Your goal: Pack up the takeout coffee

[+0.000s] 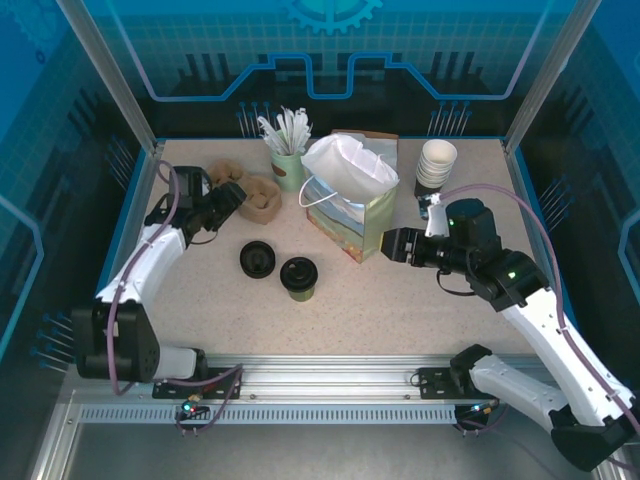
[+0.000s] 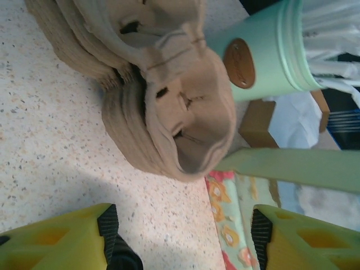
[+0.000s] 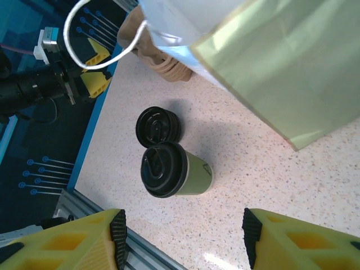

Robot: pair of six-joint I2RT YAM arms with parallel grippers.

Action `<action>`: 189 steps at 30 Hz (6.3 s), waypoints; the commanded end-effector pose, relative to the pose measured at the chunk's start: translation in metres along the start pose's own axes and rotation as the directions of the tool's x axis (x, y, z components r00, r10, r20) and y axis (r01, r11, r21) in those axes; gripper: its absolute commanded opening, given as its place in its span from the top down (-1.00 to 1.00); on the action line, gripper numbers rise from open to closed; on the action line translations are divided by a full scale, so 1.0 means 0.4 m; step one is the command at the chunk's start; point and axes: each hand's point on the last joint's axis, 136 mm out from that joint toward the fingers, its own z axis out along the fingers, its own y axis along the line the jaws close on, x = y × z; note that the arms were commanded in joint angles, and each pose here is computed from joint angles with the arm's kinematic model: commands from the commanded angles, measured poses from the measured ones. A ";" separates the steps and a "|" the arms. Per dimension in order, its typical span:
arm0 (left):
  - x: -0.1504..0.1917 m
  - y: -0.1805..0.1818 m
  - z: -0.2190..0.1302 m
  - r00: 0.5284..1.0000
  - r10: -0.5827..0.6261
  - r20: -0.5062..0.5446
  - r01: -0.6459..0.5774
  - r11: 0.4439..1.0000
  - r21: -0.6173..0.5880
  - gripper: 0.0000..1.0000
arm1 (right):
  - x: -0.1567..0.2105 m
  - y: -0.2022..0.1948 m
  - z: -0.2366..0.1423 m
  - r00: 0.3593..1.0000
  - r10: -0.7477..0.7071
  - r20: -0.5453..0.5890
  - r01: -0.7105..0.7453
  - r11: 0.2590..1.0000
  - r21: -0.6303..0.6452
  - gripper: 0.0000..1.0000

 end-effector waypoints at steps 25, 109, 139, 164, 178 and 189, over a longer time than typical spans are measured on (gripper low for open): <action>-0.088 -0.014 0.148 0.997 -0.075 0.008 0.075 0.997 0.021 -0.03 | -0.005 -0.031 0.007 0.996 0.049 -0.077 -0.055 0.995 -0.080 -0.16; 0.226 -0.626 -0.625 0.808 0.577 0.123 -0.446 0.460 0.768 1.00 | -0.223 0.294 -0.201 0.938 -0.223 0.264 0.326 0.826 -0.461 -0.15; 0.419 -0.691 -0.640 0.659 0.749 0.069 -0.304 0.180 0.936 1.00 | -0.182 0.350 -0.248 0.915 -0.342 0.215 0.403 0.741 -0.537 0.16; 0.436 -0.695 -0.625 0.649 0.758 0.067 -0.304 0.178 0.936 1.00 | -0.164 0.332 -0.213 0.923 -0.342 0.175 0.381 0.757 -0.531 0.97; 0.383 -0.680 -0.628 0.579 0.778 0.245 -0.581 0.183 0.793 -0.13 | -0.159 0.267 -0.216 0.948 -0.295 0.119 0.318 0.879 -0.355 1.00; 0.464 -0.681 -0.549 0.250 0.895 0.369 -0.812 -0.014 0.583 -0.27 | -0.077 0.194 -0.191 0.984 -0.150 -0.099 0.122 0.961 -0.249 1.00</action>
